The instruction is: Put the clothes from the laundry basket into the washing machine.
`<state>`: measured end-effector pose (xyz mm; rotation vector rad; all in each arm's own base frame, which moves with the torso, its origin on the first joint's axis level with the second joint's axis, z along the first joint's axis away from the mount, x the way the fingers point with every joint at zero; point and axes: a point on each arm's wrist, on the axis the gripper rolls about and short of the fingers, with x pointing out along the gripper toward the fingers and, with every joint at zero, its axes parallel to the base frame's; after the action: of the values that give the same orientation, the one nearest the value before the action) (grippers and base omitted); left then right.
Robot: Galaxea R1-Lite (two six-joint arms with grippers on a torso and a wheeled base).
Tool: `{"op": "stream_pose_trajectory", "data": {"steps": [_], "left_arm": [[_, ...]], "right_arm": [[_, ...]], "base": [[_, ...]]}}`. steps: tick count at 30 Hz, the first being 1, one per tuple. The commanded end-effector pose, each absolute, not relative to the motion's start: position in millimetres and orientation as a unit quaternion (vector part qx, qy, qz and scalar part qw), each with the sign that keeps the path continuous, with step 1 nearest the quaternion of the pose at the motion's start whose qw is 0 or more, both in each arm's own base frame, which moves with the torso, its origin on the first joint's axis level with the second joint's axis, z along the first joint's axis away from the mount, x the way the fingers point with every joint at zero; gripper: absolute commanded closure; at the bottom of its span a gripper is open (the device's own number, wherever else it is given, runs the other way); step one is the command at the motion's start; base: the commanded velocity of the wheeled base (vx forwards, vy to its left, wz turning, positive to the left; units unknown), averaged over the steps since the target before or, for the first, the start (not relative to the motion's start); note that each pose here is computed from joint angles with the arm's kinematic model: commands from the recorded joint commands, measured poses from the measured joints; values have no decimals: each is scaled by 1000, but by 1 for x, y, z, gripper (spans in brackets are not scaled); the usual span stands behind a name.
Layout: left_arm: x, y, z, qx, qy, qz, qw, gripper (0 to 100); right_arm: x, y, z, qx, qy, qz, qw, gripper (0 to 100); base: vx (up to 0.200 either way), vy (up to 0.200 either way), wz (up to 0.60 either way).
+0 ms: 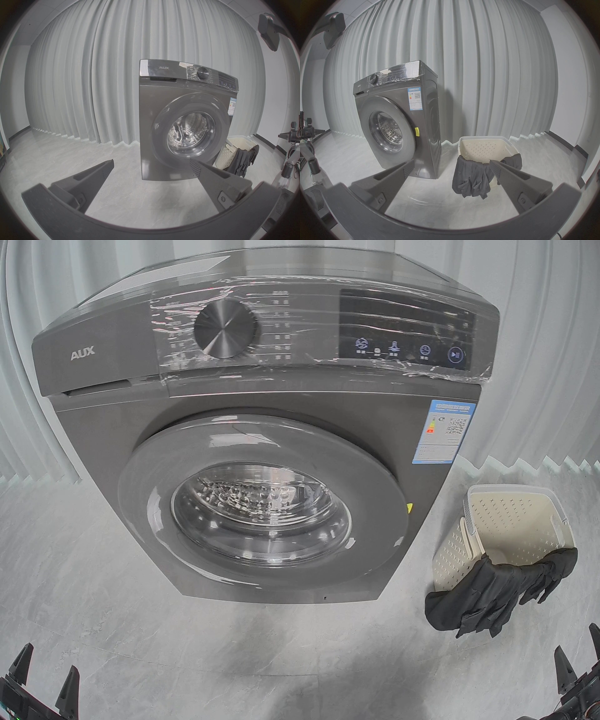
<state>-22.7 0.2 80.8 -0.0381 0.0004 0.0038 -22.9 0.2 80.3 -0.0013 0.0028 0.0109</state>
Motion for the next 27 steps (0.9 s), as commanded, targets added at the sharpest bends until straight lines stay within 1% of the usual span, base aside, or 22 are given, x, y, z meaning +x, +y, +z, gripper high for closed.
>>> {"op": "stream_pose_trajectory", "data": {"steps": [1,22,27], "left_arm": [[-23,0,76,-19,-1,2,1000,0],[-23,0,76,-19,-1,2,1000,0],[-23,0,76,-19,-1,2,1000,0]], "right_arm": [[-23,0,75,-1,2,6,1000,0],[-23,0,75,-1,2,6,1000,0],[-23,0,75,-1,2,6,1000,0]], "base": [[0,0,0],[0,0,0],[200,0,0]]}}
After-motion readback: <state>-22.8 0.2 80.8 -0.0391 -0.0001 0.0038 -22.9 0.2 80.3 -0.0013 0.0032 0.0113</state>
